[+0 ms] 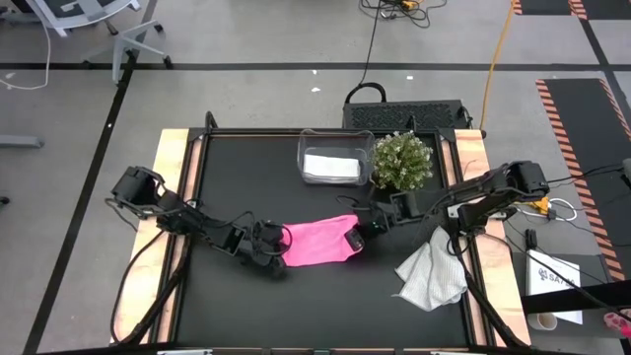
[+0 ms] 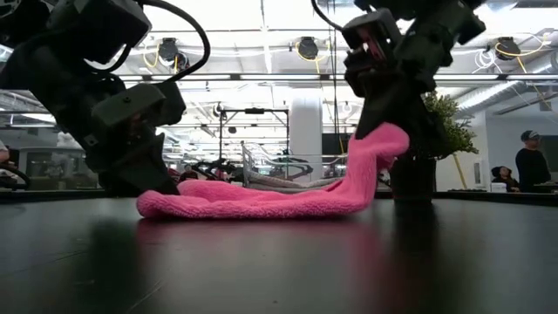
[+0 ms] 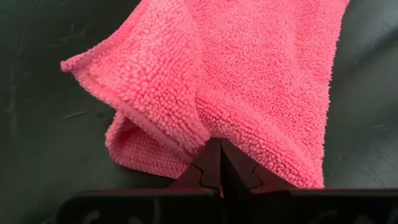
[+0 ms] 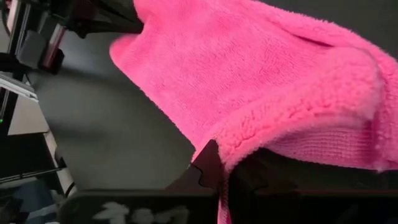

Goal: Fold microfiber towels
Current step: Fold the pink towel

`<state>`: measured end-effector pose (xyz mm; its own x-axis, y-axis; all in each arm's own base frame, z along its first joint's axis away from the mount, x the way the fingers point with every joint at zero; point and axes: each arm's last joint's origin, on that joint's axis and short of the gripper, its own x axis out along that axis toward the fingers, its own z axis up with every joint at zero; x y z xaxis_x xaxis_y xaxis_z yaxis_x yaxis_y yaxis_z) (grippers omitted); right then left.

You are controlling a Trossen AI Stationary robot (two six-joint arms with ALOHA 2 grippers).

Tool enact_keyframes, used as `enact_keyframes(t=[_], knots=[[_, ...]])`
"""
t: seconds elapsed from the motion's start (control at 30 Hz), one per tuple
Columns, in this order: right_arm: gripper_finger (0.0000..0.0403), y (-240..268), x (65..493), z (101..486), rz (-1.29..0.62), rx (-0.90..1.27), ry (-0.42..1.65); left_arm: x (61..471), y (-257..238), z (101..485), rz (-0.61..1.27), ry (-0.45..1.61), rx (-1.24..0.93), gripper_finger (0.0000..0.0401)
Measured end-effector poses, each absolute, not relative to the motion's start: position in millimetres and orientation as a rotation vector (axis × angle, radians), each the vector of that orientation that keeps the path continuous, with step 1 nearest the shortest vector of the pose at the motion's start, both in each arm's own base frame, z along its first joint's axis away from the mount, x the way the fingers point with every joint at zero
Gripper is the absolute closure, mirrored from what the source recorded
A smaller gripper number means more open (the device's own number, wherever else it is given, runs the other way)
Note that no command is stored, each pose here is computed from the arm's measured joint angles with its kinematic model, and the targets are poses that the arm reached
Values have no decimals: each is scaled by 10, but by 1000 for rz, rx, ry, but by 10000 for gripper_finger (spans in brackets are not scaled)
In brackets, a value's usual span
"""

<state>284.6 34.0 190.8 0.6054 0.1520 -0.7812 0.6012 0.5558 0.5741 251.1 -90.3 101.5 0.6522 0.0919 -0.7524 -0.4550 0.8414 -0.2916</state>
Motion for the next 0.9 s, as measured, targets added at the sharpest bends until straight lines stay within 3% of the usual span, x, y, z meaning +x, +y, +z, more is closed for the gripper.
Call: enact_keyframes(t=[0.37, 0.9], knots=[[403, 336, 2961, 2158, -279, 987, 884, 2514, -904, 1016, 314, 805, -468, 399], [403, 317, 3170, 2231, -193, 1017, 871, 2531, -901, 1026, 309, 783, -463, 400]])
